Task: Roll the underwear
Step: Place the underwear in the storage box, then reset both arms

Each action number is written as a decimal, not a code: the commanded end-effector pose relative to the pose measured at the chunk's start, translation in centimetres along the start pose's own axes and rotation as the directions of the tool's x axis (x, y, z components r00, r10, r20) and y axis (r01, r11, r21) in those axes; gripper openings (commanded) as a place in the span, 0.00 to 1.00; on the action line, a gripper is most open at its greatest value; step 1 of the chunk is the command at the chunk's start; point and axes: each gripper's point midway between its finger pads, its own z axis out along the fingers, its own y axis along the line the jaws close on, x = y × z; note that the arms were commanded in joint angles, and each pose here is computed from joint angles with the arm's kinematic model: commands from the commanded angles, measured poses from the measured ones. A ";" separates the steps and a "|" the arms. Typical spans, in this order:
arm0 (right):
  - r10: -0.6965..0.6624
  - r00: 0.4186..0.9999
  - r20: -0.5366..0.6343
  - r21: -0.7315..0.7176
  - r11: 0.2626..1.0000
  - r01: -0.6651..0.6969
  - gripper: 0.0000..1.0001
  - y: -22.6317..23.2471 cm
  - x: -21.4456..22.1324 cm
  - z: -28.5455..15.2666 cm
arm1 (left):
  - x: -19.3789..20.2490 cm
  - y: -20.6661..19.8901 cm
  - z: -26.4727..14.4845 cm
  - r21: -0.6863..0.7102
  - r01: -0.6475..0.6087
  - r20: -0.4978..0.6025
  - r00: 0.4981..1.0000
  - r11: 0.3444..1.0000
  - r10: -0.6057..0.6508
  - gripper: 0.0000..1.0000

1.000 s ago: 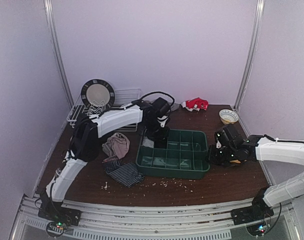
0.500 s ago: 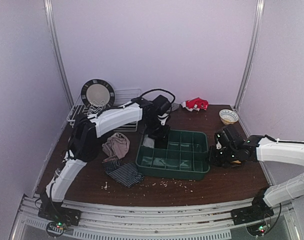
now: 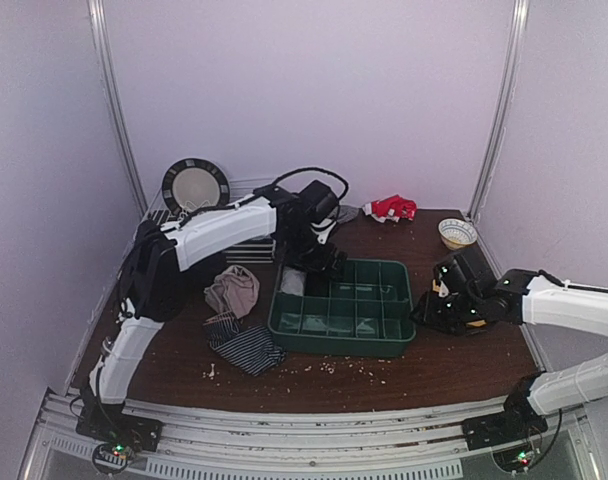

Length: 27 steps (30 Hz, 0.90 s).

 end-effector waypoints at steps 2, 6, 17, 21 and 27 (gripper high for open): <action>-0.016 0.999 0.034 -0.018 1.000 0.017 0.46 0.7 -0.9 -1.5 | -1.1 0.0 -3.6 -0.021 -0.025 0.064 0.998 0.999 0.026 0.98; -0.026 0.998 0.062 -0.042 0.999 0.029 0.57 1.2 -1.5 -2.6 | -1.7 -0.7 -5.6 -0.022 -0.045 0.112 0.993 0.999 0.047 0.98; -0.007 0.896 0.443 0.099 0.994 -0.042 0.99 -2.6 -7.4 -10.8 | -0.4 4.4 -22.0 -0.075 0.139 0.565 0.822 0.987 -0.073 0.98; 0.118 0.709 0.695 0.058 0.974 -0.220 1.00 -5.9 -9.7 -15.1 | 5.5 13.4 -26.1 -0.136 0.377 0.644 0.736 0.916 -0.208 0.98; -0.121 0.599 0.792 0.201 0.977 -0.068 1.00 -6.1 -11.4 -18.7 | 14.5 21.1 -31.6 -0.414 0.529 0.741 0.668 0.740 -0.063 0.98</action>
